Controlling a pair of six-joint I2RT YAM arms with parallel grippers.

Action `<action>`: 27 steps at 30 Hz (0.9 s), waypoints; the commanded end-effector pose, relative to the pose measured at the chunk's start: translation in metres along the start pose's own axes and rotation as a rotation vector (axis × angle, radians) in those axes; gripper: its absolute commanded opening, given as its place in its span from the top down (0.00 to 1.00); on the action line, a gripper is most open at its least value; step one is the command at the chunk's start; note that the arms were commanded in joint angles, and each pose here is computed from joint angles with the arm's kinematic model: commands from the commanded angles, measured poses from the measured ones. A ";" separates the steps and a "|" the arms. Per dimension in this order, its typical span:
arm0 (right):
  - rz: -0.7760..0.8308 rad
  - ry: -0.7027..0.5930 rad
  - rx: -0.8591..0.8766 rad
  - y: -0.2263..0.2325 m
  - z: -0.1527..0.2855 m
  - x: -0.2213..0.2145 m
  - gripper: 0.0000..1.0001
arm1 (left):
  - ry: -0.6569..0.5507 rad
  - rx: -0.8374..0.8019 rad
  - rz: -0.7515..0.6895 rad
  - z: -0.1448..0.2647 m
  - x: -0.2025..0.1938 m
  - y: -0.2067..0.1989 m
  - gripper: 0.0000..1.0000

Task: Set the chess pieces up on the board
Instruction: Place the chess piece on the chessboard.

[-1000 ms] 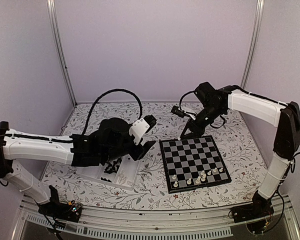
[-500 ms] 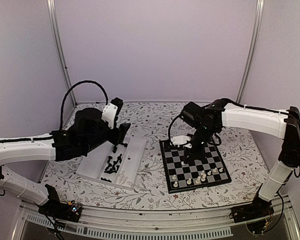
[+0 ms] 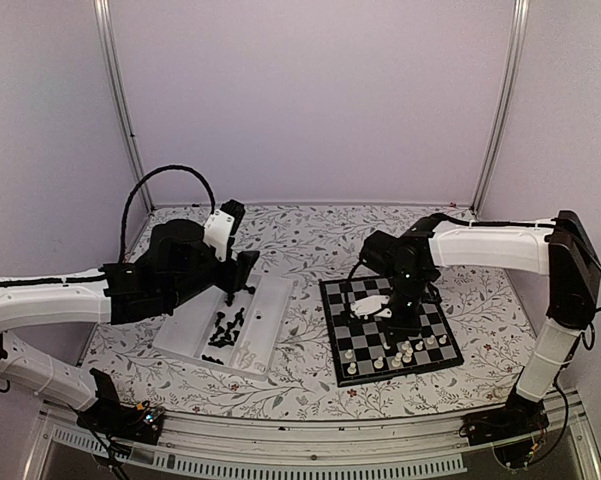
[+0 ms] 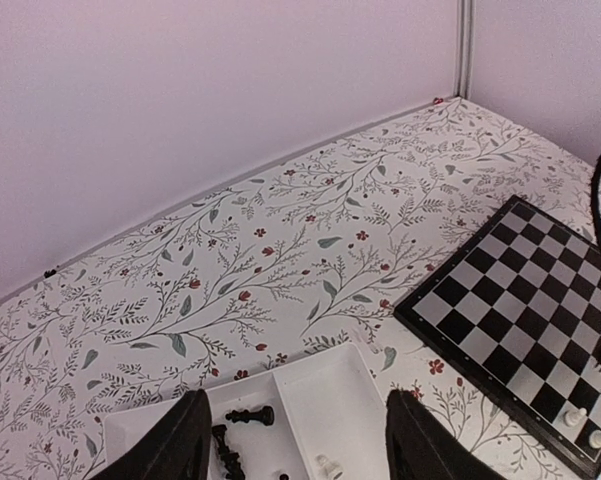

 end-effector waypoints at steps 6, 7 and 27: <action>-0.009 0.092 0.027 0.000 -0.023 -0.010 0.99 | 0.008 0.018 0.004 0.001 -0.003 0.006 0.38; -0.011 0.097 0.023 -0.001 -0.024 -0.011 0.99 | 0.009 0.017 0.005 0.001 -0.003 0.006 0.38; -0.033 0.085 -0.011 -0.010 -0.032 -0.005 0.87 | 0.030 -0.002 0.002 -0.003 -0.008 0.003 0.38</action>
Point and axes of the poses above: each gripper's point midway between its finger pads, its own z axis back along the fingers, its own y axis along the line the jaws close on, x = y × z, the point moved 8 cm from there along z, back along the fingers, and after that the axes turned 6 degrees about z, right-handed, at the moved point
